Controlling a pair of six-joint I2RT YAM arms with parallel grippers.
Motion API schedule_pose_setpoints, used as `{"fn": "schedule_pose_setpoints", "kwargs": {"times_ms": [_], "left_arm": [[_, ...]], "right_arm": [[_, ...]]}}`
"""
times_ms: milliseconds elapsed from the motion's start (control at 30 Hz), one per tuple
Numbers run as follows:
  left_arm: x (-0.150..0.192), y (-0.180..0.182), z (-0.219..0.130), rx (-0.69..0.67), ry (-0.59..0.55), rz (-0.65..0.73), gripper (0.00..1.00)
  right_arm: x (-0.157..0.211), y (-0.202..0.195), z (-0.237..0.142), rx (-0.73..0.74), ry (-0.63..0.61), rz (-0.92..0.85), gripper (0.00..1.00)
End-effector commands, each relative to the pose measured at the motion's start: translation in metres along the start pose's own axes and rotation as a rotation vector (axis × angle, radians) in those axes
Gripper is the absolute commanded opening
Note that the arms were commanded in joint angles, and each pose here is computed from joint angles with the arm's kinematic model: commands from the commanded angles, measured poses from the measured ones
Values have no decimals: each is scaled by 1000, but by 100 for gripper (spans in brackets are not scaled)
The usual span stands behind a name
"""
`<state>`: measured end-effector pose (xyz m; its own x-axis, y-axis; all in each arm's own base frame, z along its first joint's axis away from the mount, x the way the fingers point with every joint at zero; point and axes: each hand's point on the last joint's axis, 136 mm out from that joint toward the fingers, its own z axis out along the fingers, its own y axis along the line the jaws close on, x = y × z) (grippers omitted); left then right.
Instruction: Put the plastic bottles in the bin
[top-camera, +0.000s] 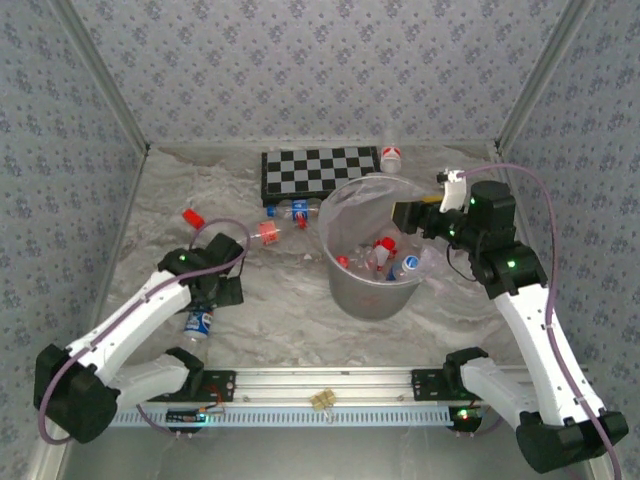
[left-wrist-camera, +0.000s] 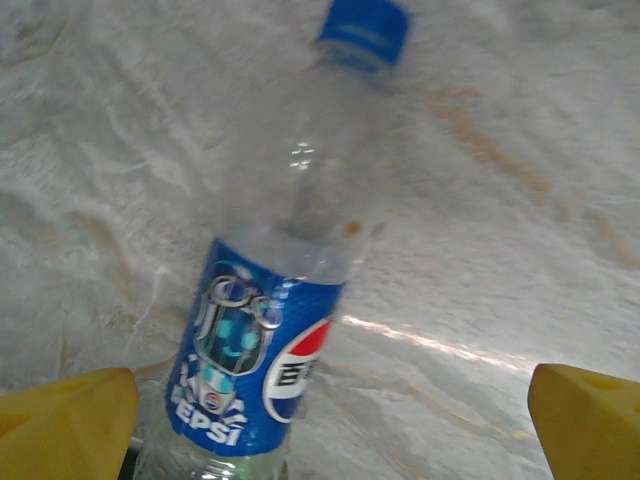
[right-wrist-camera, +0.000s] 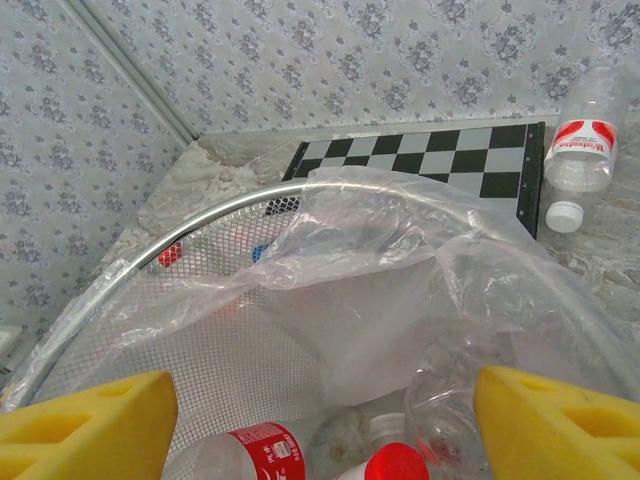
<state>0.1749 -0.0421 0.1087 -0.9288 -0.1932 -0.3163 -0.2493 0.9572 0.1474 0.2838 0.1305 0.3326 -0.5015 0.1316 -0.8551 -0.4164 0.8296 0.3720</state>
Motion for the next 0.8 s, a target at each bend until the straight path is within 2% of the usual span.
{"fn": "schedule_pose_setpoints", "kwargs": {"times_ms": [0, 100, 200, 333, 533, 667, 767], "left_arm": [[-3, 20, 9, -42, -101, -168, 100], [2, 17, 23, 33, -124, -269, 100], [9, 17, 34, 53, -127, -321, 100], [19, 8, 45, 83, -78, -320, 100], [33, -36, 57, 200, 17, -295, 99], [47, -43, 52, 156, 3, -240, 98], [58, -48, 59, 171, 26, -251, 94]], "right_arm": [[-10, 5, -6, -15, -32, -11, 79], [-11, 5, -13, 0, -50, -13, 79], [-14, 3, -20, 26, -69, -29, 80], [-14, 4, -20, 21, -72, -28, 80], [-16, 4, -18, 18, -77, -22, 80], [-17, 3, -19, 24, -81, -25, 80], [-17, 3, -16, 23, -74, -24, 80]]}}
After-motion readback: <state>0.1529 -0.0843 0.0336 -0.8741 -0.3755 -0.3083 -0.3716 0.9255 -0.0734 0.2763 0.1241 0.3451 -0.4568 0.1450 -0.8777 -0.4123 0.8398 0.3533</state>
